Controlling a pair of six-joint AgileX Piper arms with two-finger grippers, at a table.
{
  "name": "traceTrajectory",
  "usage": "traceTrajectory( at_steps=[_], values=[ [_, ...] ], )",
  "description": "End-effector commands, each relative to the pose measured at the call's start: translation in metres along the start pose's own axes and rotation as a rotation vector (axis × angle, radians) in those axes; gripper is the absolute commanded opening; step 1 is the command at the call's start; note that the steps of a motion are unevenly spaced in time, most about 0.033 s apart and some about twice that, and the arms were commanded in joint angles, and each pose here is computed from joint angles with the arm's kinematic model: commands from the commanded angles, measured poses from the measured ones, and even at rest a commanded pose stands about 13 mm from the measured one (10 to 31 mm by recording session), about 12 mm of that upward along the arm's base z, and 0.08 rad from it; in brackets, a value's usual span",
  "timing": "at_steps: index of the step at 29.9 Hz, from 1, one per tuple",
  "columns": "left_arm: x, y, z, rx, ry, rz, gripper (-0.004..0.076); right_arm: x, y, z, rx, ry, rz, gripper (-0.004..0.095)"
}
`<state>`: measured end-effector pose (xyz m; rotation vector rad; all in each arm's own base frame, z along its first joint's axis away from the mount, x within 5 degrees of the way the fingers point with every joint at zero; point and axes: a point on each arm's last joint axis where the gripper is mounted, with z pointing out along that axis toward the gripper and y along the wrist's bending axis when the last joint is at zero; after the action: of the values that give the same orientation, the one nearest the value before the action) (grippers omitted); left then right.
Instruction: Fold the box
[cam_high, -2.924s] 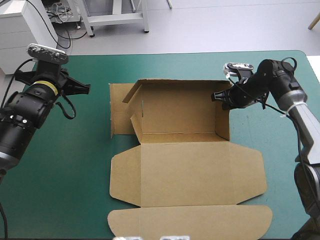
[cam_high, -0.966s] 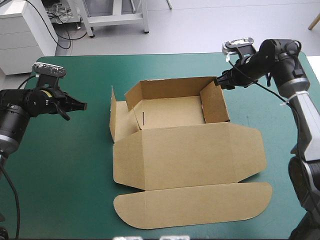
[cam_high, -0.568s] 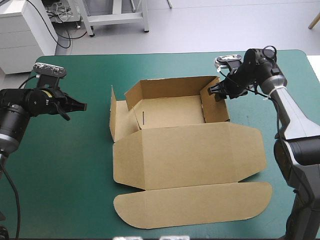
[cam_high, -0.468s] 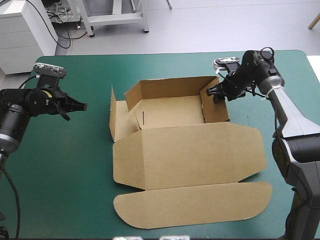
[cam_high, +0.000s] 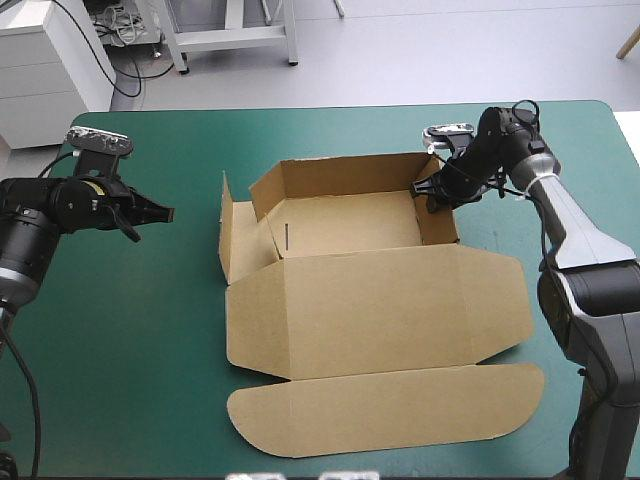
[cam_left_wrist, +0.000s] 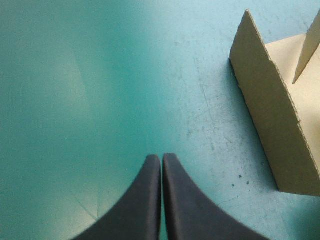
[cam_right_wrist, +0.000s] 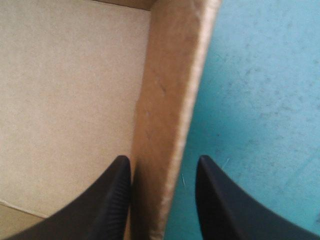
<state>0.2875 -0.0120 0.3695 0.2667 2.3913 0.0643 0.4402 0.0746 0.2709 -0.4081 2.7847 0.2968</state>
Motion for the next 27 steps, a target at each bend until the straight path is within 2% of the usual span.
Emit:
traceTrajectory(
  at_steps=[1,3,4,11,14,20,25,27],
  values=[
    [-0.011,0.001,-0.017,-0.011,-0.106,-0.013,-0.0008,-0.007,0.007,-0.031,-0.007,-0.102,-0.009,0.012],
    [-0.011,0.001,-0.017,-0.009,-0.106,-0.014,-0.0008,-0.007,0.008,-0.031,-0.023,-0.104,-0.003,-0.0003],
    [-0.011,0.001,-0.017,-0.008,-0.106,-0.015,-0.0008,-0.007,0.008,-0.031,-0.026,-0.105,-0.002,-0.0016],
    [-0.01,0.001,-0.017,-0.004,-0.1,-0.017,-0.0008,-0.007,0.008,-0.038,-0.047,-0.125,0.028,-0.0021],
    [-0.009,0.001,-0.017,-0.004,-0.088,-0.016,-0.0008,-0.005,0.003,-0.058,-0.053,-0.172,0.039,-0.0021],
    [-0.009,0.001,-0.016,0.0,-0.084,-0.018,0.0004,0.009,-0.018,-0.119,0.003,-0.296,0.079,-0.0021],
    [-0.01,-0.003,-0.016,0.043,-0.092,-0.061,0.0111,0.026,-0.027,-0.167,0.045,-0.399,0.113,-0.0021],
    [-0.011,-0.006,-0.017,0.079,-0.098,-0.087,0.0197,0.034,-0.027,-0.181,0.023,-0.433,0.114,-0.0022]
  ],
)
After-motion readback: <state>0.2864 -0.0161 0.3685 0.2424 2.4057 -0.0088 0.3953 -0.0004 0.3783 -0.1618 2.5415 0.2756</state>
